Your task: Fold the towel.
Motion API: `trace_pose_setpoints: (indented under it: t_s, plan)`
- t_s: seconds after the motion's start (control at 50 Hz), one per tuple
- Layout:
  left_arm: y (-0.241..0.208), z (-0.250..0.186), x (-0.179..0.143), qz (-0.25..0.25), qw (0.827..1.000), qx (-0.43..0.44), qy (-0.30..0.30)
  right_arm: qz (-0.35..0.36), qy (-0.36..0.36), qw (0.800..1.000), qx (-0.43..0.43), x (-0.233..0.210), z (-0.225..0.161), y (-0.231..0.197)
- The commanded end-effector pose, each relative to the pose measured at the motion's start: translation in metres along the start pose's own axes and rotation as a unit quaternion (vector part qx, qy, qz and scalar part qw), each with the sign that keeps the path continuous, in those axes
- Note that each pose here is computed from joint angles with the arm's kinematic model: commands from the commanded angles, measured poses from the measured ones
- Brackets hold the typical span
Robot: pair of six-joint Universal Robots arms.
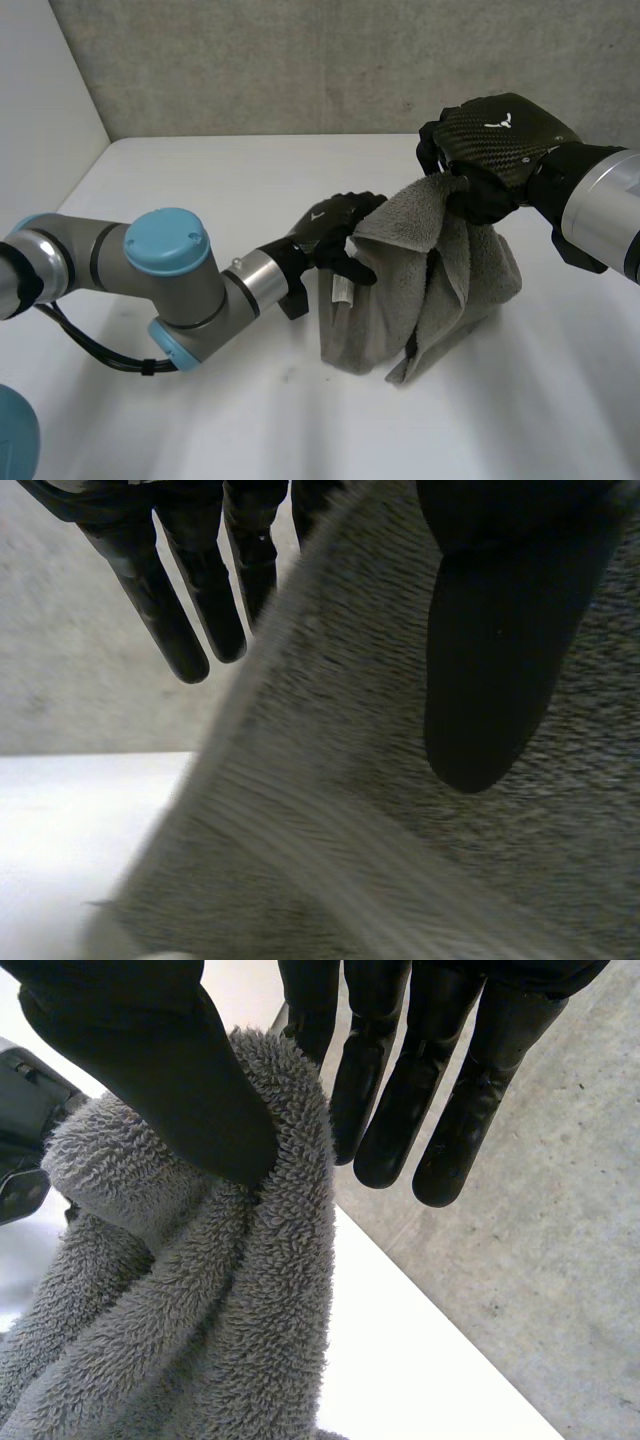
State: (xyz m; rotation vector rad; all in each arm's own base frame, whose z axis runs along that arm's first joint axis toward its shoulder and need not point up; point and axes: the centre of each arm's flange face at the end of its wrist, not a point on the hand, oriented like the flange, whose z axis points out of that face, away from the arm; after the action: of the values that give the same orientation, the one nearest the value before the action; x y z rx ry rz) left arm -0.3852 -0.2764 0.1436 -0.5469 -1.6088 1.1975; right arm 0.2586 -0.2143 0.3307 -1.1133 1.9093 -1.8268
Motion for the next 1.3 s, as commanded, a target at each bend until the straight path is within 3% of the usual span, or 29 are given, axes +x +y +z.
trace_pose_setpoints:
  t_s: [0.02, 0.1, 0.14, 0.2, 0.24, 0.26, 0.3, 0.32, 0.36, 0.52, 0.64, 0.72, 0.8, 0.84, 0.9, 1.02, 1.12, 1.3]
  plan:
    - [0.008, 0.003, -0.003, -0.043, 0.999, -0.008, 0.017, -0.001, 0.002, 1.0, 0.001, 0.001, 0.0, -0.001]
    - [-0.001, 0.004, -0.007, -0.035, 0.999, 0.017, -0.003, 0.0, 0.002, 1.0, 0.0, 0.001, 0.0, 0.0]
    - [-0.016, 0.0, -0.018, -0.031, 0.997, 0.052, -0.051, 0.0, 0.001, 1.0, 0.0, 0.001, 0.001, 0.0]
    - [-0.034, -0.005, -0.022, -0.017, 0.994, 0.078, -0.074, 0.001, 0.001, 1.0, -0.002, 0.001, 0.002, 0.001]
    - [-0.073, -0.018, -0.016, 0.035, 0.987, 0.121, -0.104, 0.002, 0.0, 1.0, -0.005, 0.002, 0.006, 0.003]
    - [-0.073, -0.018, -0.016, 0.035, 0.986, 0.121, -0.105, 0.002, 0.0, 1.0, -0.005, 0.002, 0.006, 0.003]
    - [-0.102, -0.033, 0.004, 0.111, 0.977, 0.144, -0.115, 0.007, -0.004, 1.0, -0.012, 0.003, 0.014, 0.008]
    - [-0.102, -0.033, 0.004, 0.111, 0.977, 0.144, -0.115, 0.007, -0.004, 1.0, -0.012, 0.003, 0.014, 0.008]
    - [-0.122, -0.051, 0.028, 0.187, 0.962, 0.154, -0.123, 0.009, -0.017, 1.0, -0.004, 0.005, 0.025, 0.005]
    - [-0.12, -0.095, 0.068, 0.272, 0.946, 0.1, -0.147, 0.057, -0.058, 0.996, -0.02, 0.005, 0.066, 0.024]
    - [-0.097, -0.105, 0.058, 0.284, 0.94, 0.049, -0.184, 0.082, -0.069, 0.993, -0.059, 0.002, 0.095, 0.056]
    - [-0.076, -0.107, 0.029, 0.297, 0.92, 0.0, -0.257, 0.084, -0.051, 0.991, -0.096, -0.004, 0.106, 0.073]
    - [-0.074, -0.11, 0.012, 0.313, 0.899, -0.017, -0.305, 0.08, -0.012, 0.991, -0.105, -0.001, 0.098, 0.067]
    - [-0.077, -0.116, -0.003, 0.325, 0.882, -0.025, -0.342, 0.08, 0.019, 0.99, -0.114, 0.004, 0.079, 0.061]
    - [-0.075, -0.12, -0.016, 0.33, 0.872, -0.038, -0.359, 0.083, 0.03, 0.988, -0.125, 0.002, 0.055, 0.064]
    - [-0.073, -0.123, -0.019, 0.328, 0.871, -0.045, -0.364, 0.1, 0.04, 0.982, -0.156, -0.001, 0.03, 0.094]
    - [-0.068, -0.125, -0.017, 0.325, 0.872, -0.052, -0.361, 0.129, 0.026, 0.976, -0.173, -0.028, 0.01, 0.128]
    - [-0.066, -0.125, -0.014, 0.325, 0.874, -0.054, -0.358, 0.203, 0.001, 0.967, -0.157, -0.065, 0.018, 0.158]
